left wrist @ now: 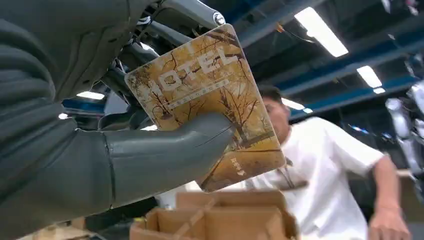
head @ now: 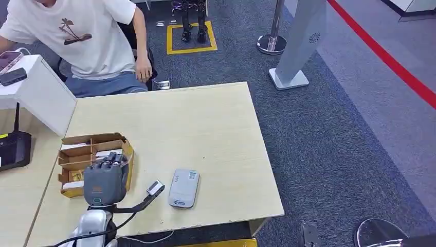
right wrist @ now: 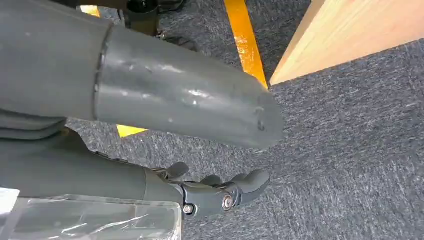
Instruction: Pass the card to the sensor for recognition and then transmit it.
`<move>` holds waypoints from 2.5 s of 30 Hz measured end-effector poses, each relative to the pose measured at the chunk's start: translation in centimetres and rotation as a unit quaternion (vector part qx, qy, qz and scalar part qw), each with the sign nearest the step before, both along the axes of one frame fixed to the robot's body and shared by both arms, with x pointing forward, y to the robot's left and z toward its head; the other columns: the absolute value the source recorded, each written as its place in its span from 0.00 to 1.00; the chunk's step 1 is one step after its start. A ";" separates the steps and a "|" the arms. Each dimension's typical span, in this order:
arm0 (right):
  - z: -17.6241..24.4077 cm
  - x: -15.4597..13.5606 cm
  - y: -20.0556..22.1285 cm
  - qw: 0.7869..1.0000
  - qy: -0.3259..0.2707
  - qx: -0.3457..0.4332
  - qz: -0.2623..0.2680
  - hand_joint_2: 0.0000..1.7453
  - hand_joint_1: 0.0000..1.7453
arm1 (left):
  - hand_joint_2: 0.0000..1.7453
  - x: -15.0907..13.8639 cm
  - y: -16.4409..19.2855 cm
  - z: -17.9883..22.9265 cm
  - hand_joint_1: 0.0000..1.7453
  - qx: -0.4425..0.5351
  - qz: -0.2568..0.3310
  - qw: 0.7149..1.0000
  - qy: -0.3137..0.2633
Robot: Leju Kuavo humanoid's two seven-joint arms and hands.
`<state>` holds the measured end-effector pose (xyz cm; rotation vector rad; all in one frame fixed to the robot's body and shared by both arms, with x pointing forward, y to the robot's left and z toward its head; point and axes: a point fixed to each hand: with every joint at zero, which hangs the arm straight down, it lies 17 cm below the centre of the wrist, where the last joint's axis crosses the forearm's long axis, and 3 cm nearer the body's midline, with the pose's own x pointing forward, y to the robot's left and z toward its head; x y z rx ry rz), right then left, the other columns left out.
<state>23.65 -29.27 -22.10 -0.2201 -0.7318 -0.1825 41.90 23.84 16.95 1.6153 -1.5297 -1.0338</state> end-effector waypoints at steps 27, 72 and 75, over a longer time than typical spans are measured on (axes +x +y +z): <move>-0.8 -2.1 -0.3 1.000 0.013 0.000 0.000 0.00 0.00 | 1.00 -0.6 18.8 4.6 1.00 0.039 0.133 0.989 -0.042; -0.2 -0.5 -0.2 1.000 -0.002 0.004 -0.003 0.00 0.00 | 1.00 3.6 13.6 6.1 0.00 0.022 0.056 0.998 -0.023; -0.2 -0.7 -0.2 1.000 -0.002 0.005 -0.006 0.00 0.00 | 1.00 3.9 12.3 5.1 0.00 -0.029 0.018 0.999 0.011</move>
